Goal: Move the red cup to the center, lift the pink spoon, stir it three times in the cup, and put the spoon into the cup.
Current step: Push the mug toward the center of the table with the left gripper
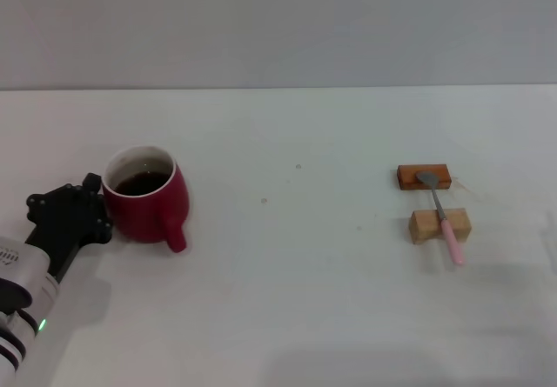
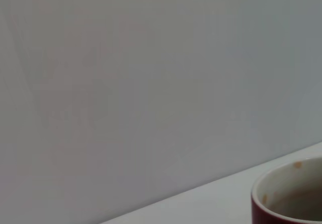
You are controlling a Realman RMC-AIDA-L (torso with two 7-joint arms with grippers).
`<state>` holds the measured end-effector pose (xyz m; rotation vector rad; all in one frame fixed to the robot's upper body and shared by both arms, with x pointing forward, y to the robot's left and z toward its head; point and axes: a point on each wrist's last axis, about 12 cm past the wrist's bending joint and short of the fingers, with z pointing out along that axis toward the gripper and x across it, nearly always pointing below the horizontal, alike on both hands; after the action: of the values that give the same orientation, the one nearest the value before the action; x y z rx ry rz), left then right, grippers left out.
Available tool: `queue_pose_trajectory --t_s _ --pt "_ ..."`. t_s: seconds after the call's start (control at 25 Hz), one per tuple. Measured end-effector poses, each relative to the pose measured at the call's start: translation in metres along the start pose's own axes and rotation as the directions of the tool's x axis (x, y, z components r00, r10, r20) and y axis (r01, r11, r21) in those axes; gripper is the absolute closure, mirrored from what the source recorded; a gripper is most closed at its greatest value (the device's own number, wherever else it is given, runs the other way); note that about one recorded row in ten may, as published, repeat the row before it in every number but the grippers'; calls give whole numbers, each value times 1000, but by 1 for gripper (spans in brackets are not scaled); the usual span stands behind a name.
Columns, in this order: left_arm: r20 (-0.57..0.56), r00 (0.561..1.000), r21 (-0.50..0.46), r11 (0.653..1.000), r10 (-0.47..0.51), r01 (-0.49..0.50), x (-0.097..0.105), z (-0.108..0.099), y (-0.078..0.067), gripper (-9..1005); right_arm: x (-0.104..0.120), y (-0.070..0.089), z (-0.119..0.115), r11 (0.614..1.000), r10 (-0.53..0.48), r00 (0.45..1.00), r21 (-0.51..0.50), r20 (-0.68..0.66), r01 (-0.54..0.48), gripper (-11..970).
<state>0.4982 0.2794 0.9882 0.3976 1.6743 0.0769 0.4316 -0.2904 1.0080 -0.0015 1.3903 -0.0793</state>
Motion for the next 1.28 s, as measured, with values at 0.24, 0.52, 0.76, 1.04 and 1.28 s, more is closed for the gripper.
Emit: queue_pose_trajectory --t_s 0.24,0.52,0.76,1.04,1.28 --pt "14 1000 65 998 10 -11 -3 1 -12 987 0 0 -1 1000 -1 1000 0 -2 1 217" --pt "3 1000 18 1000 14 -14 -2 3 0 985 0 -1 -3 1000 -1 1000 2 2 1 218" --pt "6 1000 -16 999 28 -28 -6 12 10 983 -1 -1 -4 1000 -2 1000 5 12 2 218" --pt "1 998 8 998 62 -63 -10 20 6 981 -2 -1 -5 1000 -1 1000 8 17 0 217" --pt "7 993 44 992 119 -119 -14 26 -4 979 -2 -2 -6 1000 0 1000 11 21 0 218"
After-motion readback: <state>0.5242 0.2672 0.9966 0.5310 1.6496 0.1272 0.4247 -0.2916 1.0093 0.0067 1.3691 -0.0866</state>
